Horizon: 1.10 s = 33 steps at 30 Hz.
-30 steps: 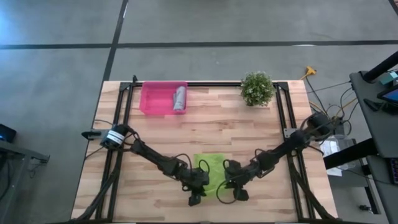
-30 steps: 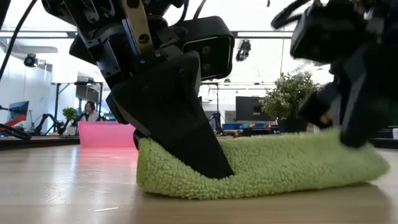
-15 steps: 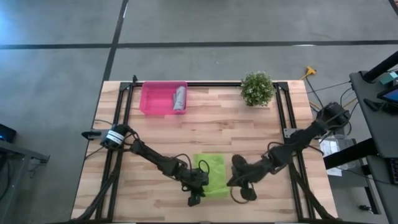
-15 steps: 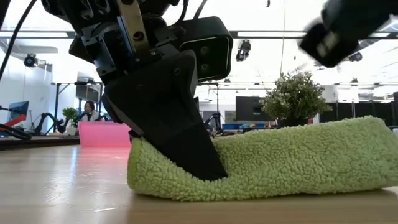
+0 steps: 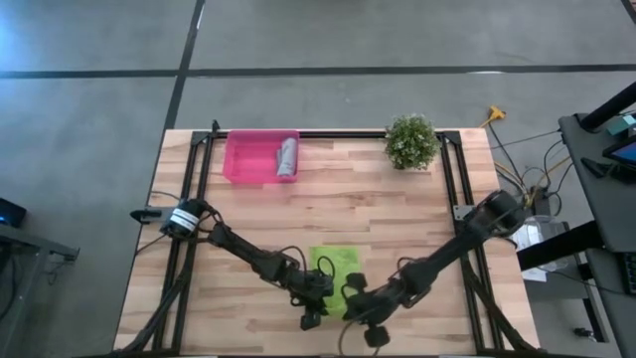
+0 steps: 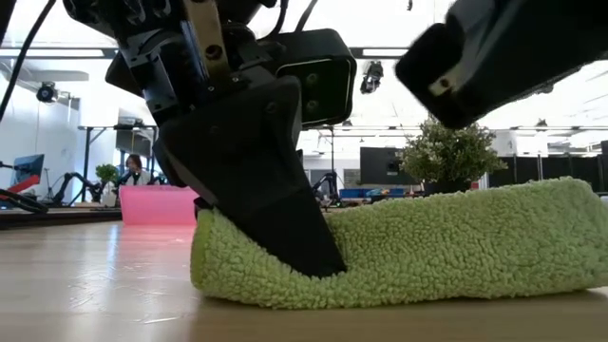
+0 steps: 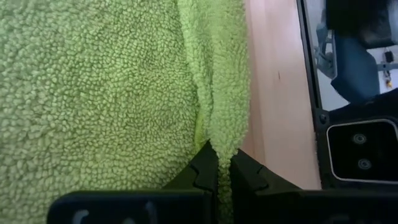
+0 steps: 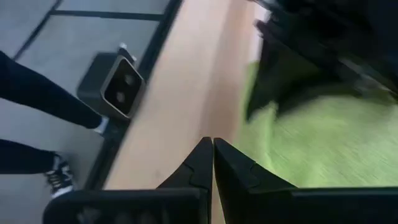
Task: Roll microfiber towels into tight, uniform cylinder then place into a basket
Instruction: Roll the green microfiber cloth
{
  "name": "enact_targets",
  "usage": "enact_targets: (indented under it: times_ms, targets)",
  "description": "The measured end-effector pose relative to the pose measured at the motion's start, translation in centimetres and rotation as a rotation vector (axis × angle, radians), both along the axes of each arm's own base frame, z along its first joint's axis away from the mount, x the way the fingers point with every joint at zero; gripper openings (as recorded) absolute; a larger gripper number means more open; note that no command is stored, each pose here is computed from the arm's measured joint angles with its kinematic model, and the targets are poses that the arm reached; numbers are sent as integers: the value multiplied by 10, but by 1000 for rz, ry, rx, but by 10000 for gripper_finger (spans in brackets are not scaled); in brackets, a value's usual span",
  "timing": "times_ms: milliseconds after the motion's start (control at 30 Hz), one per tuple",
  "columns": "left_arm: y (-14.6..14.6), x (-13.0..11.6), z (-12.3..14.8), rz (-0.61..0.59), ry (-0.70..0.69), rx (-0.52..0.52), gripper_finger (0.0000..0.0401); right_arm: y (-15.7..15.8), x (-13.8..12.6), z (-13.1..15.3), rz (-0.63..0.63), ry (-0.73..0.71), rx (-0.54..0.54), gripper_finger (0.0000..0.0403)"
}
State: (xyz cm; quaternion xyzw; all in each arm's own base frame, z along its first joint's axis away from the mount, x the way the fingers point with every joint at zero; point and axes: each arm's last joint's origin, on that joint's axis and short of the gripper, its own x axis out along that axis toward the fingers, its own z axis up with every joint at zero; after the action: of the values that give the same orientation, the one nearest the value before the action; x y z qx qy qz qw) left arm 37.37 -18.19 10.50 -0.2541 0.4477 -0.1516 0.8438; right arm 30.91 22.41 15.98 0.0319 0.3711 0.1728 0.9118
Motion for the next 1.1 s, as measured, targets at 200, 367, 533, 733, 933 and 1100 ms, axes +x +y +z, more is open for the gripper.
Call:
enact_targets:
  times_ms: [200,367,533,733,933,1100]
  targets:
    - [0,0,0,11,7,-9,0,8,15,-21,-11,54,-1,8]
    - [0,0,0,10,5,-11,0,6,21,-35,-90,101,43,8]
    - [0,1,1,8,0,-16,0,1,22,-34,-235,99,100,8]
    - [-1,1,2,-2,-3,-28,0,-7,13,-43,-353,123,163,8]
    - [-1,1,2,-6,-3,-31,0,-14,6,-53,-438,123,250,8]
    - [-1,1,2,-11,-8,-27,0,-16,5,-62,-488,132,326,8]
